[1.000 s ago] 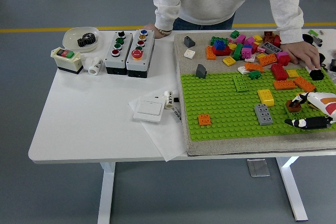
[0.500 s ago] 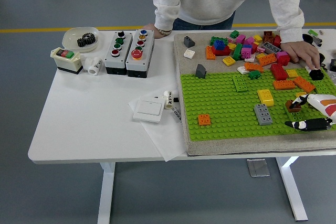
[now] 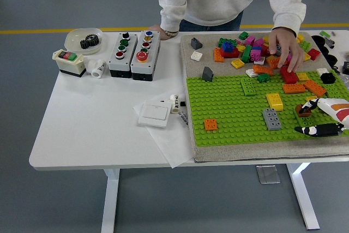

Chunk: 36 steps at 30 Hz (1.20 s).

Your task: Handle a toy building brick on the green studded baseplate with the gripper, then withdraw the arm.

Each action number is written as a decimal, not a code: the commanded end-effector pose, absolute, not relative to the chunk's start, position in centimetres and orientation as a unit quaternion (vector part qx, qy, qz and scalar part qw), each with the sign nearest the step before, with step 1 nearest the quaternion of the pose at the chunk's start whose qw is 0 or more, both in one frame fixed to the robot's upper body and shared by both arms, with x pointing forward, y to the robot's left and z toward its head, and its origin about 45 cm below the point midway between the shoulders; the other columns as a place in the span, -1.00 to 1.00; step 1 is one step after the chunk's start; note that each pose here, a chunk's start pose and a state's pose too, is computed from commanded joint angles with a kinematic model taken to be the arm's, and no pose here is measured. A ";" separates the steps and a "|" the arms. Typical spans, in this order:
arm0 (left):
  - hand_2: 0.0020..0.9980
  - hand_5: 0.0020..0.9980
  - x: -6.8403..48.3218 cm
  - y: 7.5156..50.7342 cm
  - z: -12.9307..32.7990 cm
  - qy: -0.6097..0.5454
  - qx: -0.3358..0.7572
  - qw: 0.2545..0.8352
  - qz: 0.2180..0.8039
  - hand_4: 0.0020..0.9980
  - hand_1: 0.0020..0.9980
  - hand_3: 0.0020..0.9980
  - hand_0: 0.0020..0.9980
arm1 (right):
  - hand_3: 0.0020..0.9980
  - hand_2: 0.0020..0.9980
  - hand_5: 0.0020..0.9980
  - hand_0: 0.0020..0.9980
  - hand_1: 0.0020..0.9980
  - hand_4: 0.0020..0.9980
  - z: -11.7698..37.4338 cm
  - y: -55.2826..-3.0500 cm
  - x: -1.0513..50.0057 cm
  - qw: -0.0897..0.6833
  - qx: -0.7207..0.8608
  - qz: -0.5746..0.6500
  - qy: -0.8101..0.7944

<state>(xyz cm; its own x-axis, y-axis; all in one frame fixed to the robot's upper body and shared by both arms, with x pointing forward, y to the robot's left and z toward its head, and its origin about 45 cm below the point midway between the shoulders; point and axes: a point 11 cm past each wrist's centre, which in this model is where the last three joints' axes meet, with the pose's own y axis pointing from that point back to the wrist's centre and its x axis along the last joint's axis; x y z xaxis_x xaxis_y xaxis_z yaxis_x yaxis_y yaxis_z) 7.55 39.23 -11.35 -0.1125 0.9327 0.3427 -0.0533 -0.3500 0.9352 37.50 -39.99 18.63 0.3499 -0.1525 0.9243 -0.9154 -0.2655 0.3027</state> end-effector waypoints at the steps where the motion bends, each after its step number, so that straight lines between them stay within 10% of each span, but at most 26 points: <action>1: 0.61 0.25 7.5 39.2 -11.4 0.410 0.536 0.396 0.623 0.42 0.64 0.31 0.60 | 0.31 0.45 0.30 0.39 0.39 0.81 18.6 -40.0 37.5 0.462 0.680 0.413 -0.392; 36: 0.61 0.24 7.3 39.3 -11.4 0.411 0.539 0.395 0.620 0.42 0.64 0.31 0.60 | 0.31 0.45 0.29 0.39 0.39 0.82 21.7 -39.8 38.0 0.427 0.672 0.434 -0.421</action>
